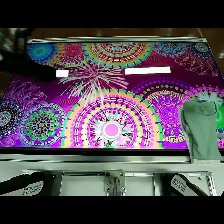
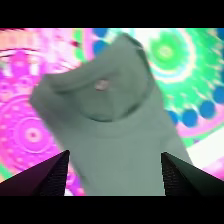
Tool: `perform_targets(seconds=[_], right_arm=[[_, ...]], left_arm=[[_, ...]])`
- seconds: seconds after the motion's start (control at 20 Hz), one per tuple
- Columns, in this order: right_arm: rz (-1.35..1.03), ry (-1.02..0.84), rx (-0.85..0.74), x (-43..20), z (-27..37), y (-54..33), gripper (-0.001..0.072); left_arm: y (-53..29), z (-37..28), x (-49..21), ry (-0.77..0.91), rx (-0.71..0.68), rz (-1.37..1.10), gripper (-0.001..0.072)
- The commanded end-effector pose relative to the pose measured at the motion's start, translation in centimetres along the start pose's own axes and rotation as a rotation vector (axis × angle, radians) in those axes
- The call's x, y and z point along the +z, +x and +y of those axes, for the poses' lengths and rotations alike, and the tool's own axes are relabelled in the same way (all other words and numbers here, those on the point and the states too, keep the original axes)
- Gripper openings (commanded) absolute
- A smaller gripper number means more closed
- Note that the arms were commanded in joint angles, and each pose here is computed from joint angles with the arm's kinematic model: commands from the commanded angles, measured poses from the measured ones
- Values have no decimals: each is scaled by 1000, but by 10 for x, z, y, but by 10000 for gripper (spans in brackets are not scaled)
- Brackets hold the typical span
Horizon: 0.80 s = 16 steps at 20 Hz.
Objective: Fold the shirts.
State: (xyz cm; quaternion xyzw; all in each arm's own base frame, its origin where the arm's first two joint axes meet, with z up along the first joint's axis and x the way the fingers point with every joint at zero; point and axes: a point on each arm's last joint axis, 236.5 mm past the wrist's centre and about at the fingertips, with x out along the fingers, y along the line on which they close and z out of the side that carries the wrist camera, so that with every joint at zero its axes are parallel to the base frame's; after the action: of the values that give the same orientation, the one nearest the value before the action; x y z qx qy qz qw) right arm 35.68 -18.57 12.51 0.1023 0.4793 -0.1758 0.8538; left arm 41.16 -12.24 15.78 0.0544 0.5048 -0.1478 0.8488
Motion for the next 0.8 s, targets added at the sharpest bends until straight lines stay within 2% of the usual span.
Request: perform_targets(seconds=[0.0, 0.05, 0.2, 0.75], right_arm=[[80, -164, 240, -19, 131, -2, 681], [185, -178, 255, -41, 147, 8, 681], [334, -238, 273, -74, 174, 30, 681], [332, -285, 297, -79, 197, 36, 681]], left_arm=[[52, -13, -27, 88, 127, 187, 625], [68, -23, -34, 86, 116, 229, 694], [98, -36, -46, 43, 89, 297, 694], [105, -45, -37, 33, 48, 260, 692]])
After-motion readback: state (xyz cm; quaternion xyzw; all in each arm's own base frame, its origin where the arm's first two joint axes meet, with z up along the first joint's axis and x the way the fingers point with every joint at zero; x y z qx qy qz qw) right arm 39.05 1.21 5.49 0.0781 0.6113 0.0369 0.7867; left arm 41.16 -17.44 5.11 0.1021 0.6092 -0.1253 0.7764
